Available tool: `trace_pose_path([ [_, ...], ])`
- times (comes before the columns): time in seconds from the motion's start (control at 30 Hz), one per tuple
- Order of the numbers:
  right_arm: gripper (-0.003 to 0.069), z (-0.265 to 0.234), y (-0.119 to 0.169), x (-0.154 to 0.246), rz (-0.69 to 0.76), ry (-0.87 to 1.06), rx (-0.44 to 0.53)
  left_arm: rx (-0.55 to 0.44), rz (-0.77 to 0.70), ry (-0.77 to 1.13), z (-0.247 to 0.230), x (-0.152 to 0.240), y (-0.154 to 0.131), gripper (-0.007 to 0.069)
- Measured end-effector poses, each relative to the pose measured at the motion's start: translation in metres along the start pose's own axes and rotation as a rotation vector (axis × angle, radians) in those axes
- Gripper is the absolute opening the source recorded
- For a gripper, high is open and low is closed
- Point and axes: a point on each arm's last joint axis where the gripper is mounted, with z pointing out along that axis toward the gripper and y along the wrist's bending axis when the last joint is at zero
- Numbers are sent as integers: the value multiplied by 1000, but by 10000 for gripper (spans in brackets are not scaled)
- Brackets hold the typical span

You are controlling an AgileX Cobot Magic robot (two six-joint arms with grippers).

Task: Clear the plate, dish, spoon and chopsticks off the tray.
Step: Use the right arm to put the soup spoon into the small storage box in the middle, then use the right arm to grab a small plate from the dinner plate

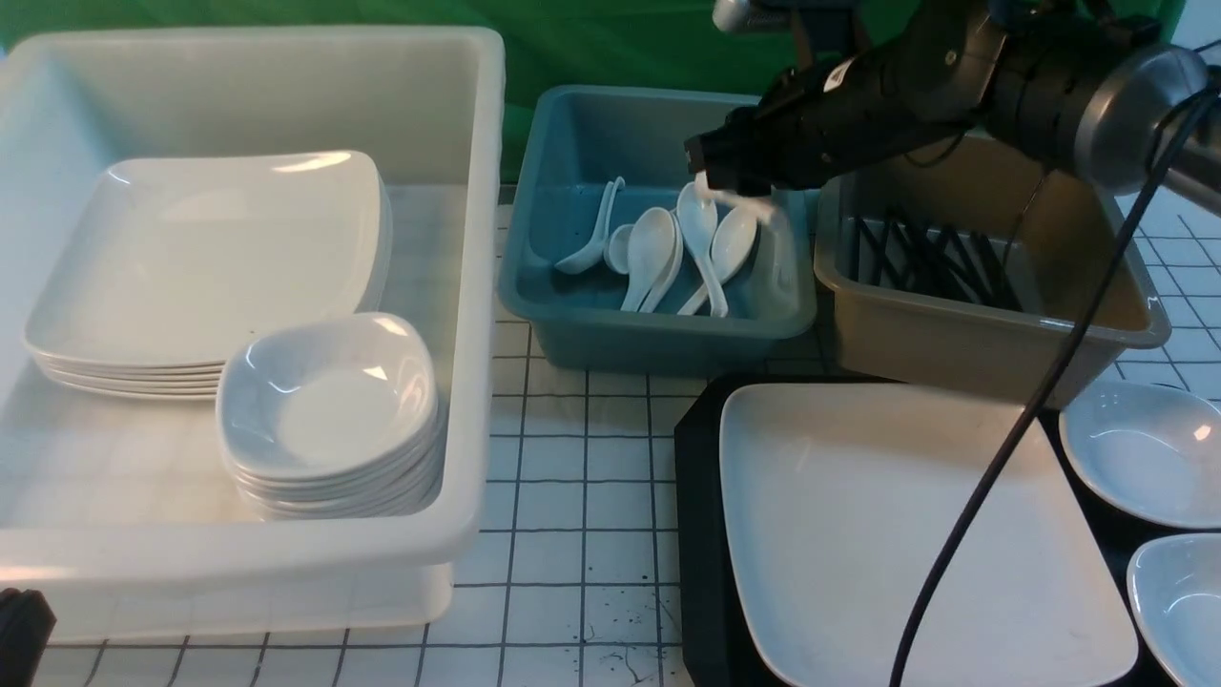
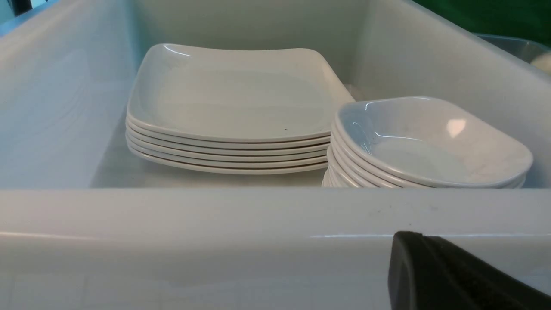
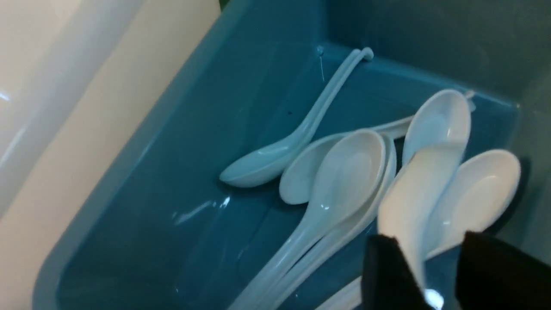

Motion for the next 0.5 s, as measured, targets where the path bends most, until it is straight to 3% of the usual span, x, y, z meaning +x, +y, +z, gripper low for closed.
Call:
trace_pose_path([
  [0.07,421,0,1,2,-2,25,-5,1,-5,0,0,0,0,5],
  [0.2,501,-13,3,0,-51,80,3,0,0,0,0,0,0,5],
  [0.3,402,-49,4,-9,-167,183,56,0,0,0,0,0,0,5],
  [0.43,125,-101,5,-16,-244,308,125,0,0,0,0,0,0,5],
  [0.5,34,-123,5,-12,-253,369,154,1,-5,0,0,0,0,5],
])
